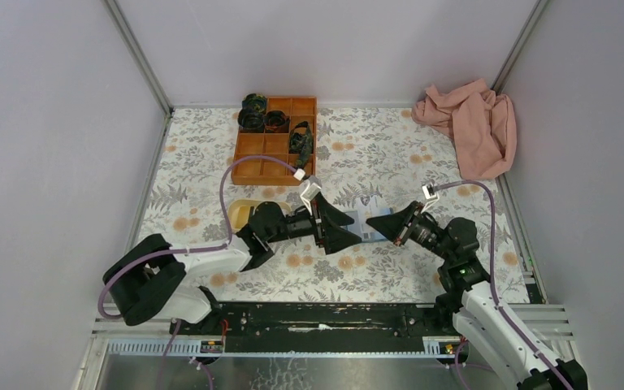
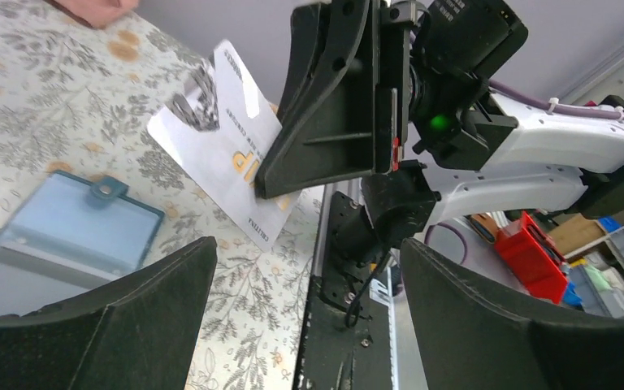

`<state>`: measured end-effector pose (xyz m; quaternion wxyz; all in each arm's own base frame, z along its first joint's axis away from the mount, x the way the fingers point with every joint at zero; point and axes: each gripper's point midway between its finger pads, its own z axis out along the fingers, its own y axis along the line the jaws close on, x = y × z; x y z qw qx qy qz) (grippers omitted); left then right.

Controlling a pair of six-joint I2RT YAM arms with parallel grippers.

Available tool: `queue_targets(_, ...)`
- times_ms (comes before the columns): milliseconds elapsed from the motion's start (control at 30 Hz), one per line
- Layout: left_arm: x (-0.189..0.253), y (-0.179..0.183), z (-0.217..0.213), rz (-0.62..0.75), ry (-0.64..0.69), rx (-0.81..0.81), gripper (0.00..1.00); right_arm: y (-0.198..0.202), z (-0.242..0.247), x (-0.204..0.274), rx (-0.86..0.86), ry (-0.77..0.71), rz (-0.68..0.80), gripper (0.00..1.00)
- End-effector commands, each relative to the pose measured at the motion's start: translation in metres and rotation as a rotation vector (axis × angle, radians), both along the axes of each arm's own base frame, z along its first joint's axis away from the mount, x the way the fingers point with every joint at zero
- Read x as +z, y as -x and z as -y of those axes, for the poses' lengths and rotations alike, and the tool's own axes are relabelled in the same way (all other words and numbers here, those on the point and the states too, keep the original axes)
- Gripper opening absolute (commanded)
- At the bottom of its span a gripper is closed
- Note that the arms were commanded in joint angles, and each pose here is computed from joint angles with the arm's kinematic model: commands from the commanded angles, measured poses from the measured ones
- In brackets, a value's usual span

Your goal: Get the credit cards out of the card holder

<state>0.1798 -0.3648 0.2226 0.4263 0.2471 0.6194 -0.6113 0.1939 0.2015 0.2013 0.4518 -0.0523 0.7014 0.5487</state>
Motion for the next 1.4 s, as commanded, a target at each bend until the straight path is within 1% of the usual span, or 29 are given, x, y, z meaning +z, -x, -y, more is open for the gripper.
queue_targets(0, 0.011, 0.007, 0.006, -0.007, 0.048, -0.075, 0.89, 0.005, -0.006, 0.021, 0.046, -0.076, 0.055, 0.00)
queue_targets(133, 0.006, 0.003, 0.007, -0.013, 0.037, -0.054, 0.85, 0.004, -0.005, 0.019, 0.038, -0.065, 0.082, 0.00)
queue_targets(300, 0.009, 0.003, 0.005, -0.013, 0.054, -0.045, 0.81, 0.005, -0.008, 0.012, 0.055, -0.057, 0.068, 0.00)
queue_targets(467, 0.007, -0.004, 0.000, -0.014, 0.059, 0.017, 0.73, 0.009, -0.012, 0.011, 0.085, -0.064, 0.063, 0.00)
queue_targets(500, 0.007, -0.005, 0.000, -0.011, 0.061, 0.023, 0.70, 0.011, -0.013, 0.011, 0.096, -0.068, 0.060, 0.00)
queue_targets(600, 0.009, -0.006, -0.003, 0.002, 0.074, 0.038, 0.59, 0.016, -0.017, 0.012, 0.126, -0.072, 0.061, 0.00)
queue_targets(700, 0.006, -0.008, -0.003, 0.002, 0.062, 0.047, 0.50, 0.020, -0.019, 0.011, 0.143, -0.074, 0.064, 0.00)
queue_targets(800, 0.006, -0.008, -0.003, -0.003, 0.070, 0.048, 0.49, 0.024, -0.020, 0.011, 0.157, -0.080, 0.064, 0.00)
queue_targets(900, 0.007, -0.007, -0.003, -0.004, 0.076, 0.046, 0.53, 0.029, -0.022, 0.015, 0.171, -0.087, 0.076, 0.00)
queue_targets(967, 0.011, -0.007, -0.005, 0.003, 0.086, 0.045, 0.52, 0.029, -0.023, 0.015, 0.175, -0.082, 0.074, 0.00)
queue_targets(1000, 0.011, -0.006, -0.005, 0.003, 0.086, 0.046, 0.48, 0.029, -0.024, 0.014, 0.176, -0.076, 0.072, 0.00)
queue_targets(1033, 0.012, -0.006, -0.005, 0.006, 0.087, 0.045, 0.39, 0.028, -0.024, 0.012, 0.176, -0.071, 0.067, 0.00)
queue_targets(1100, 0.013, -0.004, -0.006, 0.012, 0.088, 0.037, 0.27, 0.029, -0.026, 0.009, 0.183, -0.067, 0.059, 0.00)
queue_targets(1133, 0.013, -0.003, -0.006, 0.013, 0.087, 0.030, 0.23, 0.029, -0.028, 0.008, 0.188, -0.067, 0.055, 0.00)
queue_targets(1267, 0.014, 0.001, -0.003, 0.019, 0.095, -0.001, 0.15, 0.028, -0.031, 0.008, 0.187, -0.066, 0.057, 0.00)
queue_targets(1367, 0.013, 0.003, -0.003, 0.018, 0.095, -0.011, 0.03, 0.027, -0.032, 0.009, 0.186, -0.067, 0.060, 0.00)
